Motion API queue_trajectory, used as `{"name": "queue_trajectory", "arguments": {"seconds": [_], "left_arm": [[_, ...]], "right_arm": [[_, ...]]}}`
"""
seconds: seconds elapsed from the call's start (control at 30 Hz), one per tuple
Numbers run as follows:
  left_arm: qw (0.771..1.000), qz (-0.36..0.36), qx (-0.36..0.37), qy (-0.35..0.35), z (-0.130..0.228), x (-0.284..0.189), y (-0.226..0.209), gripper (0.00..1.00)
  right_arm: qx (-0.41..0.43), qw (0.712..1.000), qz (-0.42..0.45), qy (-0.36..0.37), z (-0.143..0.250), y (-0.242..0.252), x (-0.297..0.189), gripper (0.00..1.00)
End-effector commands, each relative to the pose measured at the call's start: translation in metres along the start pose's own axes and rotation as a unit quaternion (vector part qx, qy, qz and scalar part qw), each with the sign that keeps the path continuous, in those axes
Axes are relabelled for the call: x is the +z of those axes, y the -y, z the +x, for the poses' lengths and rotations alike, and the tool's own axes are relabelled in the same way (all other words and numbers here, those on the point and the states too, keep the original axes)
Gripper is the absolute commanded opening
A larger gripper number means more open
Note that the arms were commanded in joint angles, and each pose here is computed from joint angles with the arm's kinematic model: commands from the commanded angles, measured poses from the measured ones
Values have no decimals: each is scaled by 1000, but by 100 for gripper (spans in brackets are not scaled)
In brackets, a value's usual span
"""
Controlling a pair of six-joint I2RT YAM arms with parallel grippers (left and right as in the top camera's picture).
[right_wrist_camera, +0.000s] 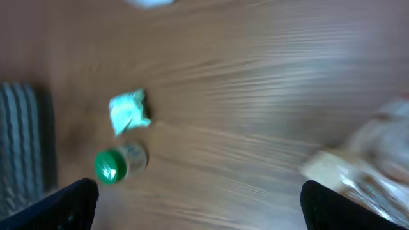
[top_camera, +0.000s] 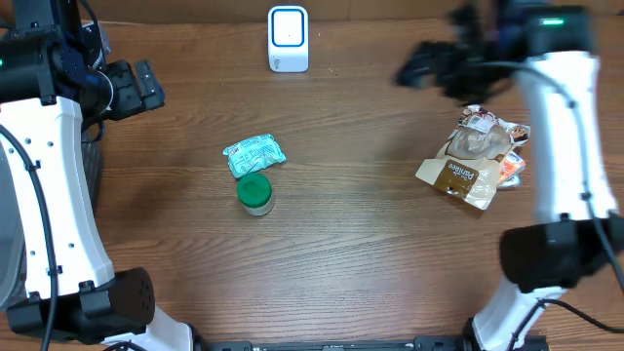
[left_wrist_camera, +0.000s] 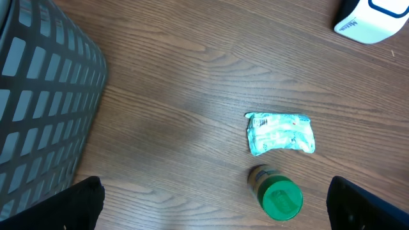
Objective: Scan the item barcode
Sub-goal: 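Reach the right gripper to the green-lidded jar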
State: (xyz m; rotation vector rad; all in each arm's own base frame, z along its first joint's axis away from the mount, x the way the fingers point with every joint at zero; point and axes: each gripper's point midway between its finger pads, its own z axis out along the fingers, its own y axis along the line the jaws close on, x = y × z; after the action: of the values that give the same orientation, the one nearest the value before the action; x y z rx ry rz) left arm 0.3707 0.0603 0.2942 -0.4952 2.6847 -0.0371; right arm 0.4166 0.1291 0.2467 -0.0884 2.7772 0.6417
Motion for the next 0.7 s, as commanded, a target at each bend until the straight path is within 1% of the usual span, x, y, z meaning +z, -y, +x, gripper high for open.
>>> {"name": "queue_trajectory", "arguments": {"seconds": [0.0, 0.1, 0.23, 0.3, 0.47, 0.53, 0.67], "left_arm": [[1000, -1, 12, 2, -1, -1, 0, 100], [1000, -1, 12, 2, -1, -1, 0, 100], [1000, -1, 12, 2, -1, -1, 0, 100], [1000, -1, 12, 2, -1, -1, 0, 100], [1000, -1, 12, 2, -1, -1, 0, 100], [1000, -1, 12, 2, -1, -1, 0, 99], [1000, -1, 12, 2, -1, -1, 0, 100]], "right_arm": [[-80, 995, 59, -20, 13, -37, 39, 100], [-148, 985, 88, -30, 27, -75, 76, 100], [-184, 977, 98, -49, 50, -112, 125, 100], [-199, 973, 96, -63, 61, -123, 142, 100], [-208, 970, 93, -84, 85, -143, 170, 99], [-209, 970, 90, -84, 90, -151, 178, 98], [-194, 974, 83, -77, 95, -164, 193, 98]]}}
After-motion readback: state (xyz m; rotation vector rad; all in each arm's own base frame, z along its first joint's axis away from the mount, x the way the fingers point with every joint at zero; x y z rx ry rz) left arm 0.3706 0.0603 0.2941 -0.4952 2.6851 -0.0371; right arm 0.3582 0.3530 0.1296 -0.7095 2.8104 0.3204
